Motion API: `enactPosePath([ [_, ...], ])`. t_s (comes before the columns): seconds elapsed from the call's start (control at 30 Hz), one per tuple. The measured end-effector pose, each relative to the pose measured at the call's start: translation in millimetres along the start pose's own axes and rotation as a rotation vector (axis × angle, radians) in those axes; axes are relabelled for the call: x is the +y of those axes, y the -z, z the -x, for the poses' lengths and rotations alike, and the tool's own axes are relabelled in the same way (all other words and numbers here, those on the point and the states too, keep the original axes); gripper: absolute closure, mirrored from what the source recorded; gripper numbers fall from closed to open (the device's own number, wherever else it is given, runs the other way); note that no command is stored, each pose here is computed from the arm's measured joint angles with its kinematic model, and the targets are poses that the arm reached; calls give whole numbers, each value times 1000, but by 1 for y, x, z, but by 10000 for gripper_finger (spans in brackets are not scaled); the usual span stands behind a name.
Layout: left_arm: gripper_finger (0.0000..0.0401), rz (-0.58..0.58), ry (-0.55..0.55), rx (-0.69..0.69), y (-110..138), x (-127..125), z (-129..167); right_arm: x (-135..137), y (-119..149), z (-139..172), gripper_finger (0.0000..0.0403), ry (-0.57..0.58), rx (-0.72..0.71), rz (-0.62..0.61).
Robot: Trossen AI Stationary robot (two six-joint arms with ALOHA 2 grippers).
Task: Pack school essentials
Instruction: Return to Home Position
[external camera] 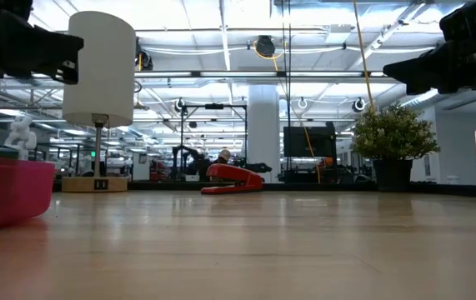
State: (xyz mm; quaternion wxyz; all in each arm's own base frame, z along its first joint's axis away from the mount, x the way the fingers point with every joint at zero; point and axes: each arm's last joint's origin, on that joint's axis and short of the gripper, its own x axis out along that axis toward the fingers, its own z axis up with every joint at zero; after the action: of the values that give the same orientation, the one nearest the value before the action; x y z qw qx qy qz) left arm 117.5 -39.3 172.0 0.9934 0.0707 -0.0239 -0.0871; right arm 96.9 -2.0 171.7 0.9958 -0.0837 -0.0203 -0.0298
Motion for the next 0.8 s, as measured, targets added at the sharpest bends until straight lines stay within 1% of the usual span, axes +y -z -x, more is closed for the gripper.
enactPosePath([
  [0.13,400,-8,25,-21,-1,6,5,0,0,0,403,0,0,0],
  [0.3,400,-17,8,14,3,16,10,0,0,0,403,0,0,0],
  [0.53,400,-15,20,43,7,23,15,0,0,0,403,0,0,0],
  [0.6,400,-10,6,35,7,25,16,0,0,0,403,0,0,0],
  [0.67,401,-14,-32,22,5,26,17,0,0,0,403,0,-1,0],
  [0.73,401,-32,-71,8,4,27,18,0,0,0,403,0,0,0],
  [0.8,401,-63,-85,-13,2,28,20,0,0,0,403,0,-1,0],
])
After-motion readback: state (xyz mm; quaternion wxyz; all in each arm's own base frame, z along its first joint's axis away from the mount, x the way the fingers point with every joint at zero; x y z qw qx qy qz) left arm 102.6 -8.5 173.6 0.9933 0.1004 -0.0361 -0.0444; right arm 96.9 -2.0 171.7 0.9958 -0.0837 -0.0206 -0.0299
